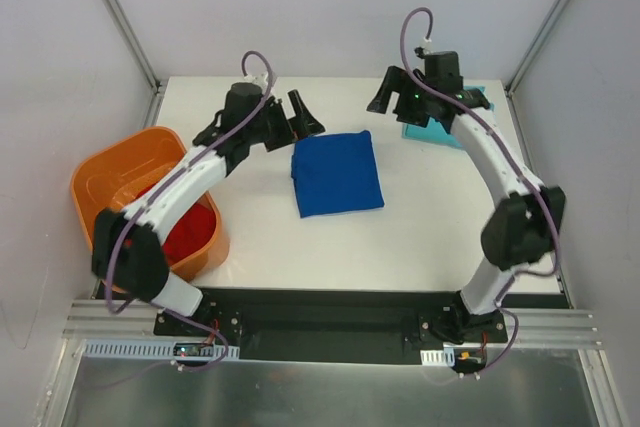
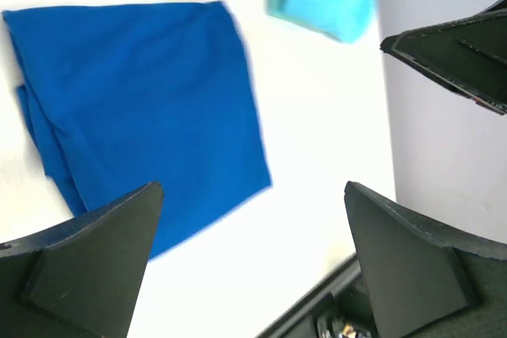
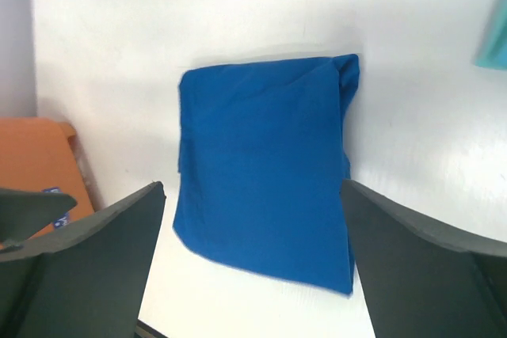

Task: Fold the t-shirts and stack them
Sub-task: Put the neatly folded tshirt into the corner of the board with the right arm

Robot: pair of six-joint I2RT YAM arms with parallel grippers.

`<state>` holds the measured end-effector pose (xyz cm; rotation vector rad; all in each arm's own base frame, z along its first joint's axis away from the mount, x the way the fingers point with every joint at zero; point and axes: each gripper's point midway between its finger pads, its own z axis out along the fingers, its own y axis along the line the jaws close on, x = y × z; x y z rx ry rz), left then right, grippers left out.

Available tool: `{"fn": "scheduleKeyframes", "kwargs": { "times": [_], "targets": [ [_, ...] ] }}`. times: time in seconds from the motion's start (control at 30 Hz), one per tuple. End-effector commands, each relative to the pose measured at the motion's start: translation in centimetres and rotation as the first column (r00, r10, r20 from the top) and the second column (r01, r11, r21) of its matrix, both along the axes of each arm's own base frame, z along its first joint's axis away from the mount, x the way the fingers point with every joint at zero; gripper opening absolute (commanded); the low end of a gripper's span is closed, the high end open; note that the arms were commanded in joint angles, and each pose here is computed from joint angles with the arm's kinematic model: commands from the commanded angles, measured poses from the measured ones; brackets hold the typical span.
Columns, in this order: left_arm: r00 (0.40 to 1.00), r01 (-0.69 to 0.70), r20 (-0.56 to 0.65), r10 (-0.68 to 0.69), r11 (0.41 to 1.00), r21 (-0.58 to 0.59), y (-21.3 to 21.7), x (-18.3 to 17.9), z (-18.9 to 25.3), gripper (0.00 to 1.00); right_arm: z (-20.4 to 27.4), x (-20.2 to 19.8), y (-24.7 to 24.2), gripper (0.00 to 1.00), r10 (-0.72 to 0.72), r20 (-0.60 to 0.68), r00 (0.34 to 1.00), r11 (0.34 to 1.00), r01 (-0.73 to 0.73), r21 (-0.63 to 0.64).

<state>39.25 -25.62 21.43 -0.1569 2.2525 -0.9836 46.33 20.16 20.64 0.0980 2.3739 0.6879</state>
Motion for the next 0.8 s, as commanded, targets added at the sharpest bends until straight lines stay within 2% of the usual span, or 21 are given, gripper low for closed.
{"fn": "scheduleKeyframes", "kwargs": {
  "times": [0.0,0.07,0.2,0.4,0.53,0.77],
  "targets": [
    [0.995,-0.062,0.076,0.058,0.997,0.045,3.3,-5.0,0.9,0.99,0.9,-4.2,-3.6,0.97,-0.050,0.064,0.997,0.997,0.053,-0.050],
    [0.995,-0.079,0.063,0.076,0.996,0.042,4.2,-6.8,0.1,0.99,0.0,-4.7,-3.8,0.98,-0.036,0.026,0.999,0.999,0.037,-0.007],
    [0.995,-0.098,0.020,0.098,0.995,0.027,6.2,-11.8,-3.0,0.99,-3.8,-5.6,-3.7,0.98,-0.009,-0.047,0.999,0.997,0.005,-0.077],
    [0.991,-0.128,-0.047,0.129,0.992,0.010,8.0,-16.2,-6.7,0.99,-9.7,-5.5,-2.0,0.97,0.048,-0.216,0.975,0.987,-0.079,-0.137],
    [0.988,-0.137,-0.064,0.138,0.990,0.022,8.6,-17.1,-7.7,0.99,-12.1,-5.3,0.3,0.97,0.103,-0.276,0.956,0.976,-0.150,-0.155],
    [0.987,-0.126,-0.098,0.129,0.991,0.035,8.5,-17.6,-8.6,0.99,-15.5,-4.4,1.1,0.93,0.074,-0.325,0.943,0.956,-0.160,-0.247]
  ]
}}
